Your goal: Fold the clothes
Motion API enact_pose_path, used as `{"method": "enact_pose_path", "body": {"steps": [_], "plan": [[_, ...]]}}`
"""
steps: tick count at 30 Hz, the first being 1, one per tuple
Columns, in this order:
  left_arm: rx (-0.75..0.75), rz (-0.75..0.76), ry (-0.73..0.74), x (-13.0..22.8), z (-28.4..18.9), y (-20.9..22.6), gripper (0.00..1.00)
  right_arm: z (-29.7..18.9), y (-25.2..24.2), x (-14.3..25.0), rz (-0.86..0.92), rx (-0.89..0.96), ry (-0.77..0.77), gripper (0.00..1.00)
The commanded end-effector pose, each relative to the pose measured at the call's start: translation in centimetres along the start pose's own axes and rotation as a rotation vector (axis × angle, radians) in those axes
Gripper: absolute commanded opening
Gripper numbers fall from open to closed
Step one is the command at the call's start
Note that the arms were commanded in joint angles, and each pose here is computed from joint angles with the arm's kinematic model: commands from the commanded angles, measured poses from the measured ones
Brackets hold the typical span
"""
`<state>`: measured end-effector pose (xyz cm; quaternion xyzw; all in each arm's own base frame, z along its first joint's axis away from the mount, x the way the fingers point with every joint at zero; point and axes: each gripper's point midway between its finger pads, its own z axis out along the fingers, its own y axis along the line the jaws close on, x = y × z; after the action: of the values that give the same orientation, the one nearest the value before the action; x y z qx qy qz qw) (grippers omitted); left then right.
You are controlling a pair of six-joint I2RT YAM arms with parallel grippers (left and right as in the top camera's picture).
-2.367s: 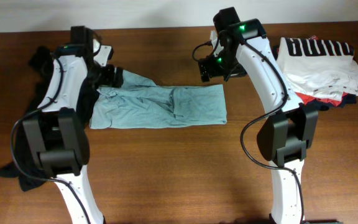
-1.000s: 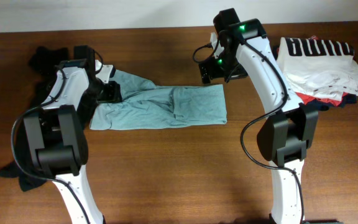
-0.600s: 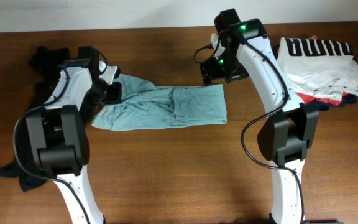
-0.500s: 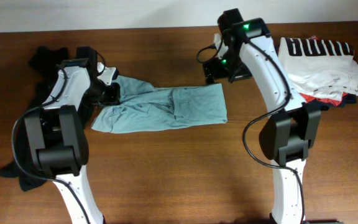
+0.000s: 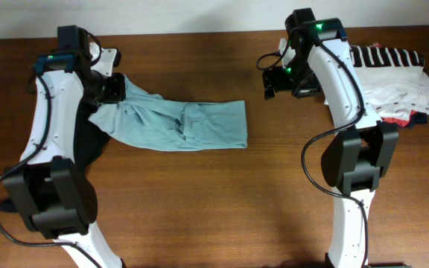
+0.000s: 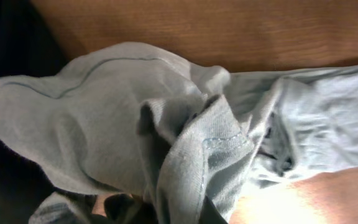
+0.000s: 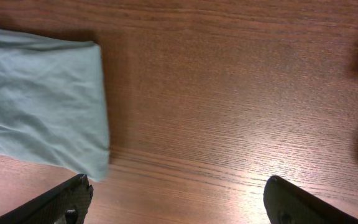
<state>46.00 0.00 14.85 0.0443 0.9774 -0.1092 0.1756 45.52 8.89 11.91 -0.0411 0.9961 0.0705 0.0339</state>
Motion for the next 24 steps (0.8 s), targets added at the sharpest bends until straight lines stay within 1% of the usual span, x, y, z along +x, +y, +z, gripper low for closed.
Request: {"method": "enact_pose_path", "body": {"steps": [1, 4, 16, 21, 24], "plan": [[0.070, 0.022, -0.056, -1.2, -1.9, -2.1, 0.01, -0.8, 0.4, -0.2, -0.014, -0.015, -0.021, 0.93], [0.109, 0.054, -0.061, -1.5, -1.8, -4.0, 0.01, -0.8, 0.3, -0.2, -0.013, -0.015, -0.022, 0.93], [0.200, 0.239, -0.065, -1.7, -0.5, -14.4, 0.00, -0.8, 0.4, -0.2, -0.014, -0.015, -0.022, 0.93], [0.223, 0.269, -0.060, -1.4, 0.1, -17.5, 0.01, -0.8, 0.3, -0.2, -0.013, -0.015, -0.022, 0.93], [0.198, 0.278, -0.045, -0.9, 0.7, -18.4, 0.00, -0.8, 0.3, -0.3, -0.013, -0.015, -0.023, 0.93]]}}
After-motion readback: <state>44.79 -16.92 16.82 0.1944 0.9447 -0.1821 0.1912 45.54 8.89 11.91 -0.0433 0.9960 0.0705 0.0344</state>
